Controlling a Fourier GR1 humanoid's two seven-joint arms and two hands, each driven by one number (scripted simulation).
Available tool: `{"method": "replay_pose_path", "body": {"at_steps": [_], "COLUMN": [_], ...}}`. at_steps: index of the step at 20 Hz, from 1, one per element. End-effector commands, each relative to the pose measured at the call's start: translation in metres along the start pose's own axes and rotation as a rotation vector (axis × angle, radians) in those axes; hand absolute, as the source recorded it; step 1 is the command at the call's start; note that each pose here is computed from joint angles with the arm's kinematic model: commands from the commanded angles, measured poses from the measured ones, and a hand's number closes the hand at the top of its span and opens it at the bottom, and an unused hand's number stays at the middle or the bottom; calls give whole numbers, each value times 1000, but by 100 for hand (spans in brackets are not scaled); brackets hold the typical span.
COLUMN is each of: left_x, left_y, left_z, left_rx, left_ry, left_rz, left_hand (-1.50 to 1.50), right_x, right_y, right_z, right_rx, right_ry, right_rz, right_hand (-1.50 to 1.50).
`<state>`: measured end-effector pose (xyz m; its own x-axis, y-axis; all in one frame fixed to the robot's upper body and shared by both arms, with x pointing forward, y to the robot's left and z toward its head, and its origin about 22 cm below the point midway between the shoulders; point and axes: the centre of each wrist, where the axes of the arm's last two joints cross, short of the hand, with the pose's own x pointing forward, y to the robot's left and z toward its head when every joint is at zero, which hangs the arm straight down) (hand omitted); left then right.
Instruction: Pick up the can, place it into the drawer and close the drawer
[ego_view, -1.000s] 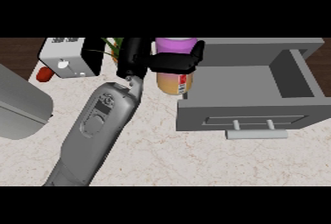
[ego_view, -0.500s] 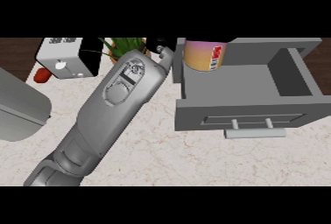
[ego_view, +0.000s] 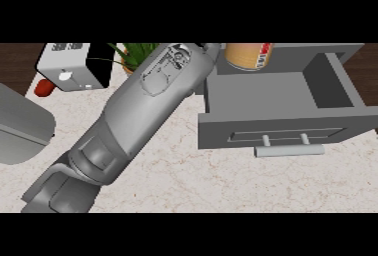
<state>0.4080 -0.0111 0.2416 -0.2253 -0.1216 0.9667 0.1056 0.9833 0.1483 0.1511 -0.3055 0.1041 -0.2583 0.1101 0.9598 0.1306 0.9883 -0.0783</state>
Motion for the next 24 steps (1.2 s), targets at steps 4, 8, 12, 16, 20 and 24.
{"method": "replay_pose_path", "body": {"at_steps": [4,8,12,16,20,24], "left_x": [-1,-4,-31,-31,-47,-48], "left_y": [-11,-16,-4,-12,-8,-8], "left_z": [-8,-10,-14,-11,-10,-11], "left_rx": [14,16,14,65,86,93], "left_ry": [-9,30,37,14,29,18], "left_rz": [-46,-74,-87,-120,-157,-176], "left_hand": [150,150,150,150,150,150], "right_x": [-2,-3,-5,-6,-2,-4], "right_y": [9,5,1,14,18,13], "right_z": [-5,-13,-11,-27,-19,-24], "right_rx": [27,34,32,28,22,40], "right_ry": [-10,-25,-5,-11,-37,-35], "right_rz": [-6,6,10,-10,-17,-14], "right_hand": [-150,-150,-150,-150,-150,-150]}}
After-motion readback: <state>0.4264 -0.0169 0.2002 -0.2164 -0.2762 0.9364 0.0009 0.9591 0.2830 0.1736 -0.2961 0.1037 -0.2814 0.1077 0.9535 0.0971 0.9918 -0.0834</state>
